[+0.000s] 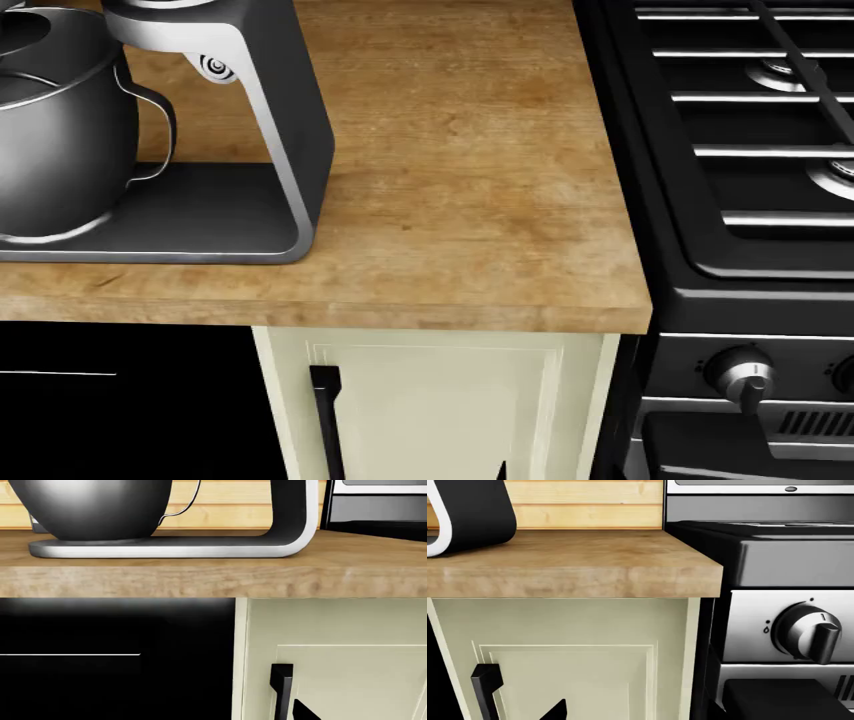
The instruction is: Open the stand mixer head.
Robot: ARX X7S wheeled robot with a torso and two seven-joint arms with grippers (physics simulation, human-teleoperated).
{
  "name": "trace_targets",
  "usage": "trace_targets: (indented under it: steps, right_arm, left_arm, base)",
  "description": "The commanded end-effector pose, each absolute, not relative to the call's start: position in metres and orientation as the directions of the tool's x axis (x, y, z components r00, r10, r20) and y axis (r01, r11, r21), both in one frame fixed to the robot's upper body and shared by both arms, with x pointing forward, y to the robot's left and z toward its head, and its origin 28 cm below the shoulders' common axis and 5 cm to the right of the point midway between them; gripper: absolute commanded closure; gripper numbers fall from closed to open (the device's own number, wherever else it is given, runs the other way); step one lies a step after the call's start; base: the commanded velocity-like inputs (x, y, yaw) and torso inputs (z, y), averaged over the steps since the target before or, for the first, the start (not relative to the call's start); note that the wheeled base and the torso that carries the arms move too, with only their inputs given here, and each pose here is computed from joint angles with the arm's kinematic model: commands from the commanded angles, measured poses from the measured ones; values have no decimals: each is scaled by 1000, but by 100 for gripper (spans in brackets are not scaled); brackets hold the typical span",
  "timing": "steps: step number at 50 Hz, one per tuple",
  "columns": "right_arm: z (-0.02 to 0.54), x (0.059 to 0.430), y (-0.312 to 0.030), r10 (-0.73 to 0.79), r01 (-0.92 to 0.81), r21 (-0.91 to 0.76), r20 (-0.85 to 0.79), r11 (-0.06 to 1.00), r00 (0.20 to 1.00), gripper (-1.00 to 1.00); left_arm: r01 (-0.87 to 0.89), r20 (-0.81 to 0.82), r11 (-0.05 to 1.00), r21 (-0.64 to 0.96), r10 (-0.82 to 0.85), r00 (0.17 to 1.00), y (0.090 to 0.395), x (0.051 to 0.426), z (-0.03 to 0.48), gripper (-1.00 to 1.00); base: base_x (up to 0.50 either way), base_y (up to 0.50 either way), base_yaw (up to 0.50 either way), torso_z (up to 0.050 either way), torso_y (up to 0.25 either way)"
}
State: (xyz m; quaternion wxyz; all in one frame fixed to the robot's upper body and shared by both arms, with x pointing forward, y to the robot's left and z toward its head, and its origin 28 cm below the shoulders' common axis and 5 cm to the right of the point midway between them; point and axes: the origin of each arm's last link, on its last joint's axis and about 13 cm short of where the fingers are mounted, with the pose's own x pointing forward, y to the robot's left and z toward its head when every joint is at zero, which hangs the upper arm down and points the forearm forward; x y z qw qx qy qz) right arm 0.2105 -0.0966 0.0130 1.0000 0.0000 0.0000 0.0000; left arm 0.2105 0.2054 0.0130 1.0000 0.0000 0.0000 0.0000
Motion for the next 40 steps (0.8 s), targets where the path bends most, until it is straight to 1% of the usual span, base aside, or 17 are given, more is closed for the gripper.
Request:
trace_targets:
  steps: [1, 13, 17, 20, 22, 23, 29, 33, 36, 40]
  right_arm:
    - [12, 211, -96, -18, 18, -20, -8, 1000, 1000, -100]
    - [11, 211, -95, -39, 39, -45, -16, 998, 999, -100]
    - [12, 212, -95, -48, 47, -46, -22, 998, 999, -100]
    - [12, 212, -95, -51, 49, -47, -24, 998, 998, -100]
    - [12, 212, -95, -54, 53, -52, -24, 997, 998, -100]
    - [12, 212, -95, -55, 53, -52, -23, 997, 998, -100]
    - [11, 213, -95, -58, 57, -57, -28, 997, 998, -100]
    - [12, 217, -95, -64, 59, -55, -98, 997, 993, -100]
    - [15, 218, -96, -68, 64, -69, -51, 996, 996, -100]
    - [21, 218, -96, -55, 52, -65, -48, 997, 997, -100]
  left_arm:
    - [1, 8, 1000, 3, -1, 1000, 206, 209, 13, -100]
    - [-3, 2, 1000, -2, 3, 1000, 206, 210, 13, -100]
    - [-17, -52, 1000, -16, 16, 999, 206, 212, 12, -100]
    - [0, 4, 1000, -9, 0, 1000, 206, 209, 15, -100]
    - [7, -3, 999, -33, -7, 1000, 206, 210, 15, -100]
    - [1, 2, 1000, -14, -1, 1000, 206, 210, 15, -100]
    - [2, -7, 1000, -11, -2, 1000, 205, 209, 13, -100]
    - [21, -17, 1000, -23, -21, 1000, 205, 212, 12, -100]
    - [29, -9, 999, -21, -29, 1000, 204, 213, 14, -100]
    - [27, -2, 999, -24, -27, 1000, 205, 211, 18, -100]
  base:
    - [0, 0, 0, 0, 0]
    - [0, 0, 0, 0, 0]
    - [0, 0, 0, 0, 0]
    - [0, 0, 0, 0, 0]
    - [0, 0, 0, 0, 0]
    - [0, 0, 0, 0, 0]
    - [0, 0, 0, 0, 0]
    - [0, 0, 0, 0, 0]
    - [0, 0, 0, 0, 0]
    - [0, 0, 0, 0, 0]
